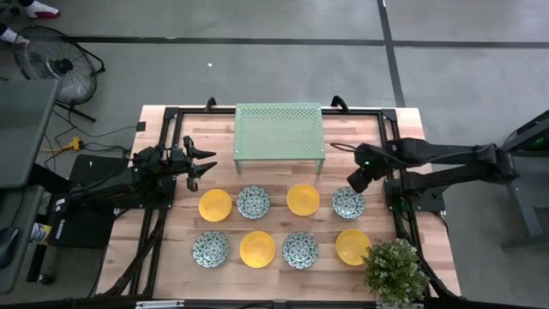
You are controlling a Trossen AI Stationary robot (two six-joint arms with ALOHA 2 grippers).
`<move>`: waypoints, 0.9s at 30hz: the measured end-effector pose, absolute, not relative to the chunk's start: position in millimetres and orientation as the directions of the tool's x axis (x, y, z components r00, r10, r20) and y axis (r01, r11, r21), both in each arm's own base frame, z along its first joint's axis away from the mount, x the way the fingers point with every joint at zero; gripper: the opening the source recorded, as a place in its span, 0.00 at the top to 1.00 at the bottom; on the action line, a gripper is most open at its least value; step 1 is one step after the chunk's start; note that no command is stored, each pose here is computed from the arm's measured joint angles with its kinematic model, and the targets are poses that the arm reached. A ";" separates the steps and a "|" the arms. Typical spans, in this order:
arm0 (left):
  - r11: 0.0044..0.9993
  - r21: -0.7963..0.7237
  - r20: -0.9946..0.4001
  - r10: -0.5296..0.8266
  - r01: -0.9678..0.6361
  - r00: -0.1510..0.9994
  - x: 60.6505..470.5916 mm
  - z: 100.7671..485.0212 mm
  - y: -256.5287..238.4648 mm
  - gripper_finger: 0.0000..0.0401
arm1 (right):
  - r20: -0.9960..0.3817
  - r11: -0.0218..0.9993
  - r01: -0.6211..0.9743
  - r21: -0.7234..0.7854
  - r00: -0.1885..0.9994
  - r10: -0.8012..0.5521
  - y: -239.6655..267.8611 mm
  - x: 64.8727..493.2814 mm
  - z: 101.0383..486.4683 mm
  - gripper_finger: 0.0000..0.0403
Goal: Pick & Place Mini bowls
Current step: Put the blue patterned bowl on the shelf
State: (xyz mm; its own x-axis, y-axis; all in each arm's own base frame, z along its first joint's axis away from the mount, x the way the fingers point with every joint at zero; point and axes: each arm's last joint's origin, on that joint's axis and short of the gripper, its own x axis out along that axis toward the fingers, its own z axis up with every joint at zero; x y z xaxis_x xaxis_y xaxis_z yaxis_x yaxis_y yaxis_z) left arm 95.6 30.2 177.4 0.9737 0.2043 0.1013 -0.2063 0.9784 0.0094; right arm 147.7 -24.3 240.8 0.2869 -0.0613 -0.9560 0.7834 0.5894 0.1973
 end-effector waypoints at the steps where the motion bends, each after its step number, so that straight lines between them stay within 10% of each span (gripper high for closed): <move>1: 0.978 0.009 0.101 0.205 -0.207 0.974 95.6 177.4 30.3 0.63 | -0.965 0.584 0.790 0.186 0.258 -0.041 -25.2 149.9 239.5 0.72; 27: 0.978 0.010 0.101 0.204 -0.206 0.974 95.6 177.4 30.2 0.63 | -0.993 0.659 0.752 0.025 -0.057 0.102 -26.1 193.8 193.5 0.45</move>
